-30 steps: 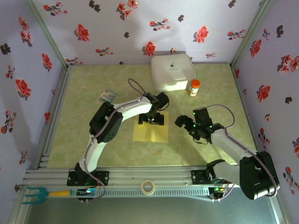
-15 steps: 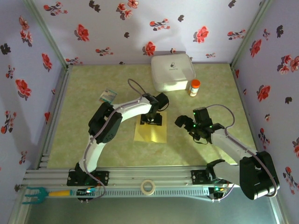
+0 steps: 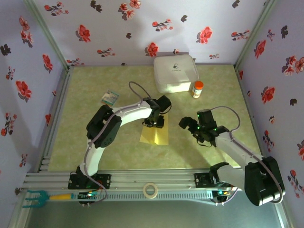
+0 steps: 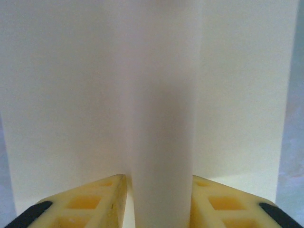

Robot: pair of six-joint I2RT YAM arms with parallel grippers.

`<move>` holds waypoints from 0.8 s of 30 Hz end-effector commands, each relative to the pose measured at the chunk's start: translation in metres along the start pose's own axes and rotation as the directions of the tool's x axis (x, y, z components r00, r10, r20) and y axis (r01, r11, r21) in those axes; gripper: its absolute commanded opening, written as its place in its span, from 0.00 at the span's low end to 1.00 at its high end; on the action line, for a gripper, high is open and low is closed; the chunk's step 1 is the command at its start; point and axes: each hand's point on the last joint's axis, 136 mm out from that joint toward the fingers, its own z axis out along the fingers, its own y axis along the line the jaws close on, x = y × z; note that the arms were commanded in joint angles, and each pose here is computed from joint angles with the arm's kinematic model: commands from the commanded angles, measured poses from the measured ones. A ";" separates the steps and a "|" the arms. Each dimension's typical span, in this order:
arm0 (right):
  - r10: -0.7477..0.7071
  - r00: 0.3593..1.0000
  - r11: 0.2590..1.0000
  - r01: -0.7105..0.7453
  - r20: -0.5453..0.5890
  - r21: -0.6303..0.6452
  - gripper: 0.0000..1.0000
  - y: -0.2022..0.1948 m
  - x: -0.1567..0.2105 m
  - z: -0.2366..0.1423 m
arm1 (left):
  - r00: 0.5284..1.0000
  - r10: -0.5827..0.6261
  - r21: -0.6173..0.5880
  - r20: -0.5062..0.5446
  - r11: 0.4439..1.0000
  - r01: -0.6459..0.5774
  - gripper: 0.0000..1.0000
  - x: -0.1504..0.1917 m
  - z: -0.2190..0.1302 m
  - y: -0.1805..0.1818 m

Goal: Fold a paper plane with a square sheet of paper (pick it up from the middle)
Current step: First fold the square sheet of paper in half at the center of the table.

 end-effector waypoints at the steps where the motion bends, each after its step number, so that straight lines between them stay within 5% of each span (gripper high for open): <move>1: 0.026 0.998 0.999 -0.028 0.052 0.038 0.99 -0.002 -0.012 -0.008 | 0.997 0.026 0.106 0.073 0.994 -0.033 0.36 -0.011 -0.032 -0.015; 7: 0.044 0.993 0.997 -0.050 0.106 0.059 0.99 -0.002 -0.023 -0.016 | 0.994 -0.018 0.371 0.109 0.928 -0.024 0.36 -0.027 -0.069 -0.036; 14: 0.030 0.991 0.995 -0.017 0.133 -0.099 0.98 0.027 -0.028 -0.024 | 0.992 -0.118 0.729 0.050 0.683 0.045 0.36 -0.035 -0.102 -0.059; 19: 0.033 0.984 0.975 0.006 0.173 -0.220 0.96 0.042 -0.030 -0.031 | 0.984 -0.175 0.815 -0.013 0.569 0.112 0.37 -0.036 -0.101 -0.059; 24: 0.013 0.989 0.960 0.029 0.146 -0.280 0.94 0.052 -0.024 -0.031 | 0.977 -0.190 0.790 -0.093 0.583 0.189 0.37 -0.027 -0.070 -0.051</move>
